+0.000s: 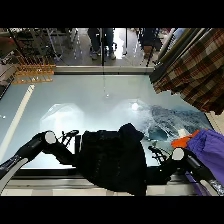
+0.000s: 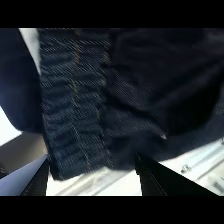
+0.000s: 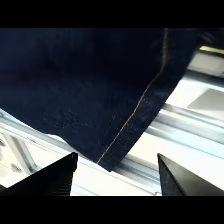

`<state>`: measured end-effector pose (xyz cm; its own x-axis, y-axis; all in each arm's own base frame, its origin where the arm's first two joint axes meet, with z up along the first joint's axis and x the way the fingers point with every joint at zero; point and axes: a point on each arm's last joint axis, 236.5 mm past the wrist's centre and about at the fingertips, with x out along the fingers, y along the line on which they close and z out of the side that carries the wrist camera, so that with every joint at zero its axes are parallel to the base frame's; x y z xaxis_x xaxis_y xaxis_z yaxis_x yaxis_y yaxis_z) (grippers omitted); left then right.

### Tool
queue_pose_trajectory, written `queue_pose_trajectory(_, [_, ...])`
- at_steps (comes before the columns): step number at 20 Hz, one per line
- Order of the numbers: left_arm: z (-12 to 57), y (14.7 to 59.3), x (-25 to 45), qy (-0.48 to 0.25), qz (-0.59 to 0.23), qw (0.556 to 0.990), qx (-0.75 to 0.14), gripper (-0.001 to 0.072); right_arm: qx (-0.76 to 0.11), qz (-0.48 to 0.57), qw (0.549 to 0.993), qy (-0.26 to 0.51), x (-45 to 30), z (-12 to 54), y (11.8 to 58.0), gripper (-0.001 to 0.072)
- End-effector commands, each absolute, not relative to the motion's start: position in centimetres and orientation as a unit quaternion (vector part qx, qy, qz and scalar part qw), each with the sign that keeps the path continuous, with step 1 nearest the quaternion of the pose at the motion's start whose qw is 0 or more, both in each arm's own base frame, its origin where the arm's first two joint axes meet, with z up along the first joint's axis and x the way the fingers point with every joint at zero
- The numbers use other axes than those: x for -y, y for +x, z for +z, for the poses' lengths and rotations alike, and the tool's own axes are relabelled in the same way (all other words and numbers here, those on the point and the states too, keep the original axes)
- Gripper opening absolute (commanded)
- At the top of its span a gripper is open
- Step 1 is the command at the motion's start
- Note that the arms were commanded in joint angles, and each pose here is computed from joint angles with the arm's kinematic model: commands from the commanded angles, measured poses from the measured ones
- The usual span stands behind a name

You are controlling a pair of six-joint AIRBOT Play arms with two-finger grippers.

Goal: Fold the clothes and pants, and hang the long-sleeved shirts on hangers.

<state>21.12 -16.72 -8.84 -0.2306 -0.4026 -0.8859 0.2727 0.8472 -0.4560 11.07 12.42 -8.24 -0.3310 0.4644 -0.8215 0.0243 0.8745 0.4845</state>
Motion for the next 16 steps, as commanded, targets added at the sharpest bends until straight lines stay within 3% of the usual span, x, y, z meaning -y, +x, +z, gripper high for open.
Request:
queue_pose_trajectory(1, [-10.8,21.0,16.8,-0.051,-0.255,0.604,-0.753,0.0579,-0.802,0.222,0.54,0.129,-14.2,-9.5,10.3,0.0585])
queue_pose_trajectory(2, [-11.2,21.0,16.7,-0.053,-0.251,0.602,-0.756,0.0558,-0.803,0.228,0.538,0.117,-15.0,-10.4,10.3,0.0582])
queue_pose_trajectory(3, [-11.7,21.4,16.7,-0.061,-0.239,0.606,-0.756,0.0426,-0.805,0.229,0.537,0.108,-15.6,-11.3,10.2,0.0544])
queue_pose_trajectory(4, [-12.0,22.0,16.8,-0.068,-0.227,0.615,-0.752,0.0266,-0.809,0.228,0.533,0.102,-16.2,-12.2,10.0,0.0445])
queue_pose_trajectory(5, [-12.0,22.6,16.9,-0.073,-0.223,0.624,-0.745,0.0025,-0.81,0.225,0.532,0.101,-16.6,-12.9,10.1,0.0265])
queue_pose_trajectory(6, [-11.7,22.8,17.1,-0.075,-0.226,0.626,-0.743,0.0025,-0.806,0.227,0.537,0.104,-17.1,-13.2,10.3,0.0056])
queue_pose_trajectory(7, [-10.9,23.1,17.2,-0.073,-0.233,0.628,-0.739,0.0025,-0.797,0.243,0.543,0.102,-17.6,-12.8,10.7,0.0034])
queue_pose_trajectory(9, [-7.9,24.7,17.8,-0.066,-0.254,0.647,-0.716,0.0025,-0.762,0.276,0.58,0.083,-18.2,-10.3,13.0,0.0031])
queue_pose_trajectory(11, [-2.3,27.6,18.5,-0.072,-0.28,0.686,-0.668,0.0024,-0.696,0.293,0.655,0.034,-17.4,-4.6,17.3,0.0031])
queue_pose_trajectory(14, [10.8,32.6,18.6,-0.108,-0.317,0.775,-0.536,0.0025,-0.538,0.246,0.805,-0.039,-12.6,10.0,22.5,0.003])
queue_pose_trajectory(16, [20.5,33.4,18.6,-0.134,-0.348,0.821,-0.433,0.0024,-0.41,0.247,0.878,-0.03,-11.5,21.6,21.6,0.0029])
